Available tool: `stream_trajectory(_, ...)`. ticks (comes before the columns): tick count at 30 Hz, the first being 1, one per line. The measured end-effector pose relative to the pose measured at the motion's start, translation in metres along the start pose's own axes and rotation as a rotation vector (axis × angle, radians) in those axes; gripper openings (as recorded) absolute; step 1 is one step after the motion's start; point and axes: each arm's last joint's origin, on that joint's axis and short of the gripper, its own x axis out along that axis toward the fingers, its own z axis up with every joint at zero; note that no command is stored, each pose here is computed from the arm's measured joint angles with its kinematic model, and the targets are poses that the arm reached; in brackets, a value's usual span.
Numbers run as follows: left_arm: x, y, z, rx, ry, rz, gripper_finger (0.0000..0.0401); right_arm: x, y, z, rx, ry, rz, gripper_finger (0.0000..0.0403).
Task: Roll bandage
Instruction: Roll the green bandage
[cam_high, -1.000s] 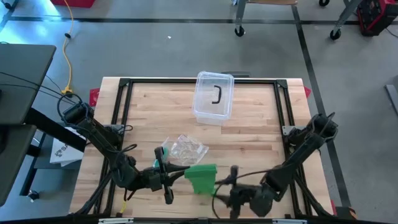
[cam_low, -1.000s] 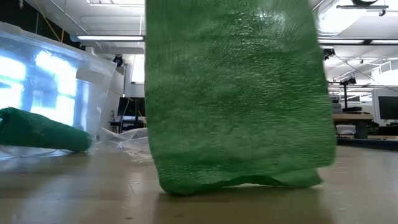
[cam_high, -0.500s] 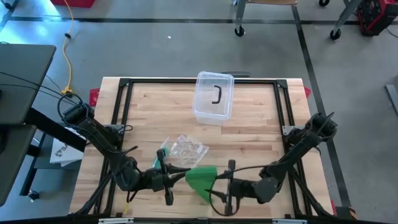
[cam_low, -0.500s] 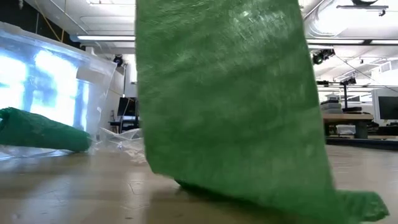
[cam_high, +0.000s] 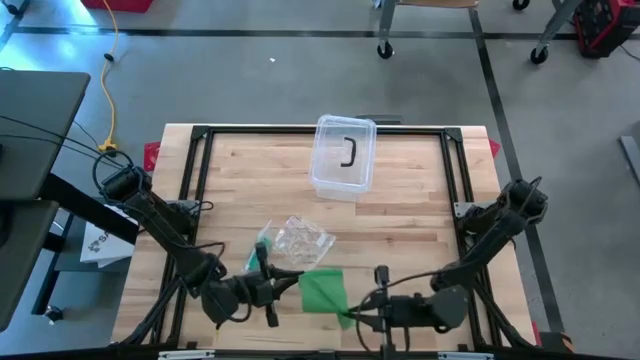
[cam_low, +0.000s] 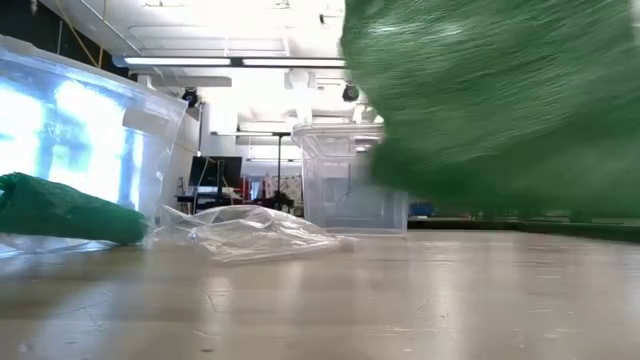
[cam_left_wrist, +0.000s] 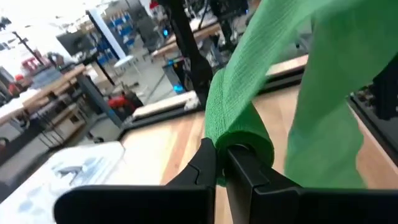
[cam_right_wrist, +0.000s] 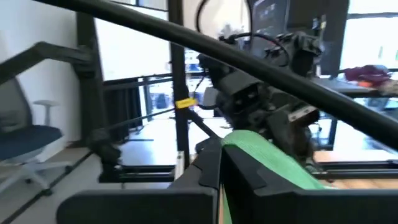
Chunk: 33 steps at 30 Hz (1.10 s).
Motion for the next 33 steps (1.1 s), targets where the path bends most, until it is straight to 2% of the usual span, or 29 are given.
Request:
stream_trajectory(3, 0.000, 0.000, 0.001, -0.025, -0.006, 0.012, 0.0005, -0.005, 0.005, 0.000, 0.021, 0.022, 0.064, 0.0003)
stream_trajectory(7, -0.001, 0.004, 0.008, -0.044, -0.037, 0.090, 0.0005, -0.007, 0.007, -0.009, 0.052, 0.112, 0.120, 0.0001)
stream_trajectory(14, -0.010, 0.003, 0.020, -0.049, -0.093, 0.125, 0.0005, -0.012, 0.002, -0.033, 0.039, 0.301, 0.015, 0.0000)
stream_trajectory(19, -0.018, 0.003, 0.029, -0.066, -0.143, 0.124, 0.0005, -0.009, -0.002, -0.038, 0.031, 0.331, -0.009, 0.0000)
stream_trajectory(24, -0.020, 0.003, 0.037, -0.067, -0.241, 0.027, 0.0005, 0.003, -0.013, -0.036, -0.025, 0.310, -0.011, 0.0000)
stream_trajectory(27, -0.018, 0.005, 0.042, -0.079, -0.305, -0.030, 0.0005, 0.012, -0.018, -0.030, -0.080, 0.263, 0.065, 0.0000)
stream_trajectory(30, -0.020, 0.006, 0.047, -0.112, -0.377, -0.082, 0.0005, 0.015, -0.019, -0.026, -0.193, 0.221, 0.099, 0.0000)
stream_trajectory(33, -0.023, 0.007, 0.051, -0.153, -0.435, -0.125, 0.0005, 0.014, -0.020, -0.025, -0.338, 0.209, 0.044, 0.0000)
